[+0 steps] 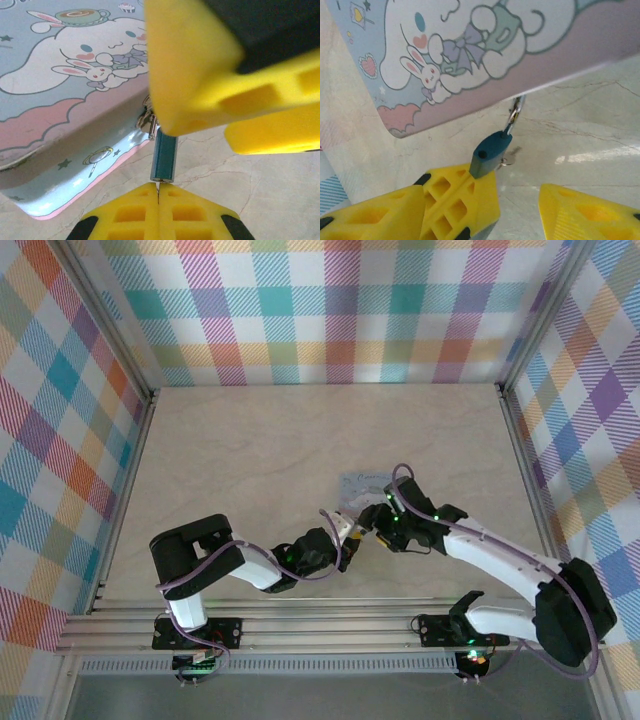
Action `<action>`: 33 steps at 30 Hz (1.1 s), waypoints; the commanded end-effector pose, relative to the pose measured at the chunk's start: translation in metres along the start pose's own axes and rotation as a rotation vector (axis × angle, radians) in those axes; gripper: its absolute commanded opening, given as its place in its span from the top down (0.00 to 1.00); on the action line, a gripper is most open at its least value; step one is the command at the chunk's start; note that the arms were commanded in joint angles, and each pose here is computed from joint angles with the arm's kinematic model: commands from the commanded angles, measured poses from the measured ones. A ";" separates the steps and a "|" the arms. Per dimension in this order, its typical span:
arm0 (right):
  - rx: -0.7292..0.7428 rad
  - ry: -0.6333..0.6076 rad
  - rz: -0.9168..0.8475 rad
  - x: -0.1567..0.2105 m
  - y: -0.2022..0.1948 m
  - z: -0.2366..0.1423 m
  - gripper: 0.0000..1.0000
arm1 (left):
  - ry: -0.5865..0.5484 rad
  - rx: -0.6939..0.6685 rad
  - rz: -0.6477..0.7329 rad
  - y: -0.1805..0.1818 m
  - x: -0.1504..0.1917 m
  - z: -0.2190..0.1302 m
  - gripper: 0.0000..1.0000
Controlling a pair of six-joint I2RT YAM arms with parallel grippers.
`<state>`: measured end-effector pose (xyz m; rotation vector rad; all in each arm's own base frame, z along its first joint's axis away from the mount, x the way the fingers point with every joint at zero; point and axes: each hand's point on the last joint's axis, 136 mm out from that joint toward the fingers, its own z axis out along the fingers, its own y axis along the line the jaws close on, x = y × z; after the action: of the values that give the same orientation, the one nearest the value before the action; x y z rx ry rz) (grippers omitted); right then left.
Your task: Unlock a padlock with a key
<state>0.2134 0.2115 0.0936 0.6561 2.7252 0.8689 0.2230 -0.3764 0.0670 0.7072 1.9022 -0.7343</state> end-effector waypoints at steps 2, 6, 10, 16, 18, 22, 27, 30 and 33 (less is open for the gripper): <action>-0.036 -0.006 0.024 0.002 0.002 -0.001 0.39 | 0.032 -0.008 0.002 0.002 0.004 0.002 1.00; -0.046 0.007 0.029 0.004 0.002 0.003 0.40 | 0.037 -0.011 0.010 0.002 0.004 0.003 1.00; -0.054 0.015 0.038 0.004 0.004 0.010 0.42 | 0.035 -0.012 0.025 0.000 0.003 0.003 1.00; -0.069 0.039 0.042 0.002 0.015 0.023 0.48 | 0.024 -0.005 0.021 -0.002 0.000 0.001 1.00; -0.062 0.051 0.044 0.003 0.016 0.028 0.47 | 0.019 -0.003 0.018 -0.002 -0.002 0.001 1.00; -0.061 0.073 0.056 0.005 0.016 0.036 0.57 | 0.015 0.006 0.017 -0.004 -0.003 0.000 1.00; -0.048 0.072 0.055 0.004 0.014 0.038 0.76 | 0.004 0.012 0.018 -0.006 -0.007 -0.001 1.00; -0.033 0.069 0.051 0.004 0.012 0.038 0.84 | 0.006 0.013 0.023 -0.007 -0.006 -0.001 1.00; -0.019 0.069 0.050 0.004 0.008 0.039 0.92 | 0.006 0.017 0.021 -0.008 -0.004 -0.002 1.00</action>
<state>0.2219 0.2327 0.0617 0.7263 2.7712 0.9282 0.2229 -0.3707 0.0546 0.7281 1.9507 -0.6800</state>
